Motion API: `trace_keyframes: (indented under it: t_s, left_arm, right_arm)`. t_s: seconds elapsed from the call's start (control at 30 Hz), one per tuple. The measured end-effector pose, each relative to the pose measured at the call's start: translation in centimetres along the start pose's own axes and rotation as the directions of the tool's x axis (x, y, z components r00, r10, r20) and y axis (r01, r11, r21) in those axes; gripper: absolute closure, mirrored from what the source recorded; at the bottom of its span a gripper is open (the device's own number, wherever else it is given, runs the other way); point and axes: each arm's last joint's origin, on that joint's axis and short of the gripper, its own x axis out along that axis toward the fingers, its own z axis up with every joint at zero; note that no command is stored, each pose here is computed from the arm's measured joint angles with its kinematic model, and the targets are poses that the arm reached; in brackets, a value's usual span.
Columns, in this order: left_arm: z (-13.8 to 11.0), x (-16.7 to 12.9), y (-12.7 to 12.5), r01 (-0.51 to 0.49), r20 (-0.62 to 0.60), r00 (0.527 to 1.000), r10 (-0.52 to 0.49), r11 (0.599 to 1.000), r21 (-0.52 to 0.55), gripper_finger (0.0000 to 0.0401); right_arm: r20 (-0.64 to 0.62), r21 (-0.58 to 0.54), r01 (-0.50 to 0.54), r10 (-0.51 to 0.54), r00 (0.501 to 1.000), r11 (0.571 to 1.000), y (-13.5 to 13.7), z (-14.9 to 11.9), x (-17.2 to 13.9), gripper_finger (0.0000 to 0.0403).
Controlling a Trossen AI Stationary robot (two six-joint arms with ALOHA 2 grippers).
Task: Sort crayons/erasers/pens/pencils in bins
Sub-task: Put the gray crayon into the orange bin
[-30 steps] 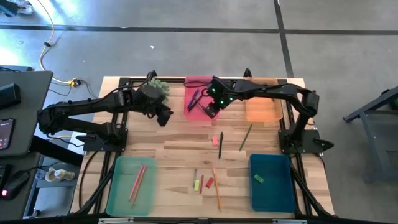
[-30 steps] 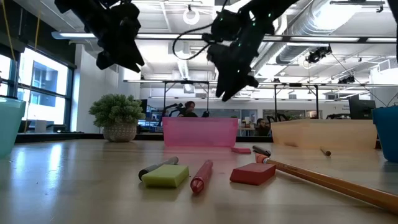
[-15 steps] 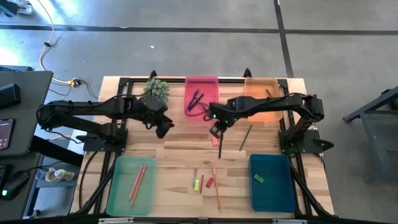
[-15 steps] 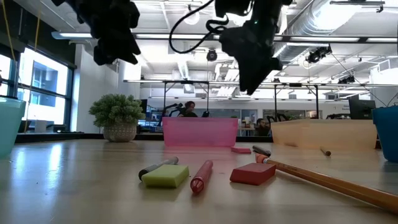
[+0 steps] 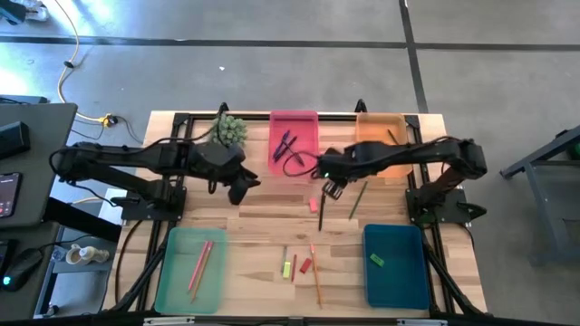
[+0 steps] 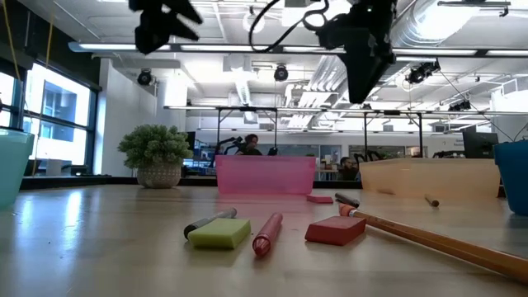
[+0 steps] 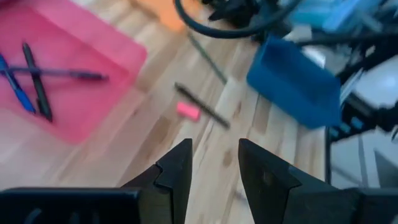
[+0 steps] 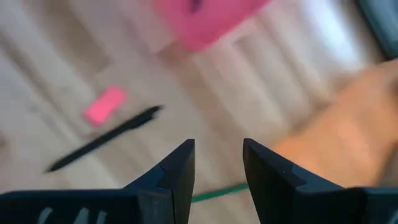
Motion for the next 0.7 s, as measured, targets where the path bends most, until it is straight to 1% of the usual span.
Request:
trace_keyframes:
  t_s: [0.07,0.17,0.27,0.37,0.47,0.57,0.7]
  left_arm:
    - [0.6,-0.2,-0.5,-0.009,0.033,0.999,0.01,1.0,-0.022,0.0284]
    - [1.1,-0.2,-1.0,-0.031,0.04,0.999,0.033,0.997,-0.065,0.0284]
    - [1.1,0.4,-1.3,-0.052,0.014,0.998,0.054,0.993,-0.105,0.0284]
    - [0.7,1.7,-1.6,-0.082,-0.015,0.997,0.081,0.986,-0.144,0.0284]
    - [0.3,3.4,-1.9,-0.102,-0.048,0.994,0.094,0.971,-0.216,0.0284]
    - [-0.5,5.2,-2.5,-0.115,-0.084,0.992,0.096,0.956,-0.271,0.0284]
    - [-1.6,6.9,-3.7,-0.115,-0.132,0.988,0.075,0.939,-0.325,0.0284]
  right_arm:
    - [0.025,-0.001,0.012,-0.012,1.0,1.0,-1.2,0.0,-0.9,0.0277]
    - [0.04,0.012,0.016,-0.017,0.999,1.0,-3.1,-0.4,-2.3,0.0277]
    - [0.062,0.033,0.038,-0.04,0.997,0.999,-5.1,-1.0,-3.9,0.0277]
    - [0.107,0.064,0.073,-0.08,0.991,0.995,-7.1,-1.8,-5.5,0.0277]
    - [0.154,0.099,0.06,-0.075,0.985,0.993,-8.8,-2.6,-6.9,0.0277]
    - [0.19,0.132,0.045,-0.069,0.979,0.99,-9.9,-3.2,-8.0,0.0277]
    - [0.22,0.14,0.05,-0.08,0.972,0.989,-10.9,-3.7,-8.7,0.0277]
